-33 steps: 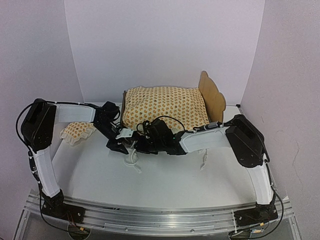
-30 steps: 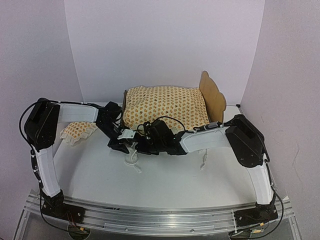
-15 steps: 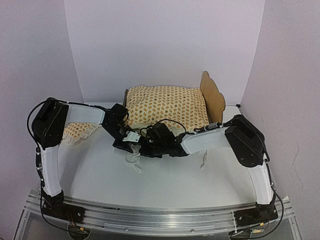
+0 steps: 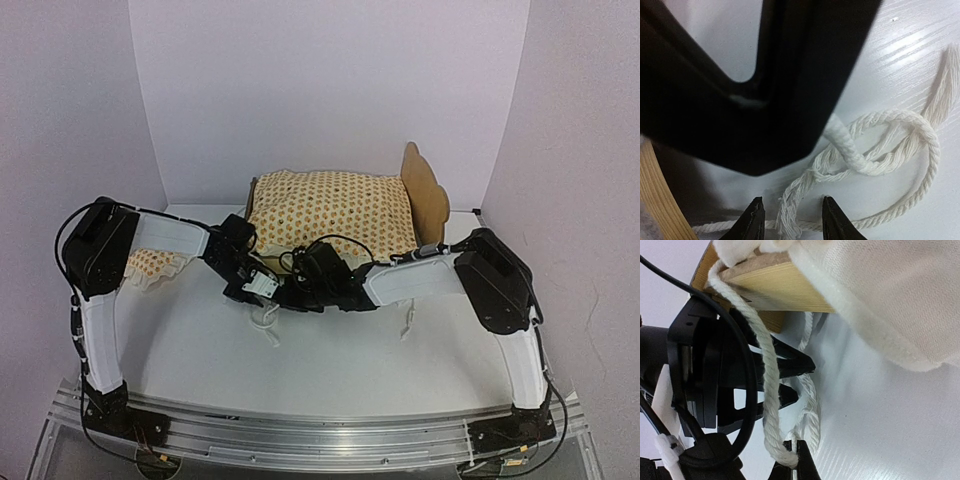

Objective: Set up the pet bed

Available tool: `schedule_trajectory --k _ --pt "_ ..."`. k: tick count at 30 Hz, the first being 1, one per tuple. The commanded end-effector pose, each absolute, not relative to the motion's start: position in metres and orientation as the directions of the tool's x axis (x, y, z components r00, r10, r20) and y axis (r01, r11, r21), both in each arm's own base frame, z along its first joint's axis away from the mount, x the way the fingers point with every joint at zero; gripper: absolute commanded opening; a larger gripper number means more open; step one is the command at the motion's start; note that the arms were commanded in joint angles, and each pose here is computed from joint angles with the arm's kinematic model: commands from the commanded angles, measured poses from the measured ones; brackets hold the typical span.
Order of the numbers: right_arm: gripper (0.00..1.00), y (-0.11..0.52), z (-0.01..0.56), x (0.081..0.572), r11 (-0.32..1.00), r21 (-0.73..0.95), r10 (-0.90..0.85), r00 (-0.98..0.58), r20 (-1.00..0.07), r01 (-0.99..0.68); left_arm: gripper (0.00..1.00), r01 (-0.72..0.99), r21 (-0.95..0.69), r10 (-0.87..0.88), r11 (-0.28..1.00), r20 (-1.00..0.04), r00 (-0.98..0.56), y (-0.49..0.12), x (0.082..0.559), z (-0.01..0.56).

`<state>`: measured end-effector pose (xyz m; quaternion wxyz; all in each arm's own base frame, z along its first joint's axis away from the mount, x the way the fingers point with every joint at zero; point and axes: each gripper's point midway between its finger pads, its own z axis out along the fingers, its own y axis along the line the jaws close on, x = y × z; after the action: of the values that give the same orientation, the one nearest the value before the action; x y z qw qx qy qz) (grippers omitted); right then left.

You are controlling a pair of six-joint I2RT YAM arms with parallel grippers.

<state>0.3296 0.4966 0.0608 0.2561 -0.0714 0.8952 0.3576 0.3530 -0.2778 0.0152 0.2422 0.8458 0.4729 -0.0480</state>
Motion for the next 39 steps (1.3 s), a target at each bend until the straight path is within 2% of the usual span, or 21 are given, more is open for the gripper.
schedule_trajectory --k 1,4,8,12,13,15,16,17,21,25,31,34,39 --pt "0.0 0.517 0.122 0.334 0.646 0.661 0.104 -0.815 -0.571 -0.381 0.35 0.844 0.247 0.793 -0.476 -0.295 0.533 -0.269 0.331 -0.019" --pt "0.0 0.517 0.123 0.334 0.645 0.66 0.101 -0.813 -0.573 -0.385 0.25 0.846 0.217 0.801 -0.486 -0.276 0.531 -0.268 0.331 -0.021" --pt "0.0 0.516 0.122 0.333 0.647 0.658 0.098 -0.814 -0.572 -0.385 0.02 0.839 0.201 0.801 -0.506 -0.252 0.543 -0.26 0.326 -0.023" --pt "0.03 0.522 0.117 0.329 0.632 0.667 0.071 -0.828 -0.556 -0.394 0.0 0.896 0.22 0.827 -0.385 -0.348 0.441 -0.277 0.338 0.008" --pt "0.1 0.525 0.117 0.326 0.624 0.669 0.053 -0.833 -0.551 -0.403 0.0 0.915 0.226 0.83 -0.335 -0.389 0.4 -0.284 0.345 0.023" --pt "0.31 0.529 0.107 0.319 0.638 0.651 -0.009 -0.849 -0.528 -0.411 0.0 0.952 0.211 0.843 -0.223 -0.448 0.297 -0.29 0.356 0.043" --pt "0.42 0.528 0.1 0.315 0.651 0.635 -0.036 -0.852 -0.522 -0.416 0.0 0.958 0.207 0.847 -0.2 -0.455 0.275 -0.288 0.357 0.046" --pt "0.49 0.525 0.097 0.311 0.665 0.615 -0.056 -0.849 -0.526 -0.425 0.0 0.962 0.201 0.849 -0.184 -0.461 0.259 -0.287 0.356 0.049" --pt "0.57 0.499 0.101 0.292 0.71 0.495 -0.127 -0.783 -0.608 -0.5 0.0 0.971 0.179 0.846 -0.158 -0.483 0.227 -0.282 0.344 0.056" --pt "0.57 0.493 0.109 0.26 0.682 0.334 -0.292 -0.661 -0.692 -0.651 0.0 0.978 0.168 0.846 -0.126 -0.497 0.194 -0.281 0.338 0.058" --pt "0.47 0.504 0.046 0.217 0.66 0.177 -0.523 -0.617 -0.589 -0.73 0.0 0.982 0.162 0.847 -0.094 -0.505 0.165 -0.281 0.339 0.06" --pt "0.42 0.512 0.031 0.216 0.689 0.146 -0.516 -0.622 -0.589 -0.71 0.0 0.985 0.153 0.85 -0.081 -0.506 0.149 -0.28 0.341 0.061" --pt "0.47 0.521 0.021 0.23 0.744 0.115 -0.47 -0.637 -0.611 -0.659 0.0 0.987 0.143 0.853 -0.077 -0.503 0.14 -0.278 0.341 0.057"
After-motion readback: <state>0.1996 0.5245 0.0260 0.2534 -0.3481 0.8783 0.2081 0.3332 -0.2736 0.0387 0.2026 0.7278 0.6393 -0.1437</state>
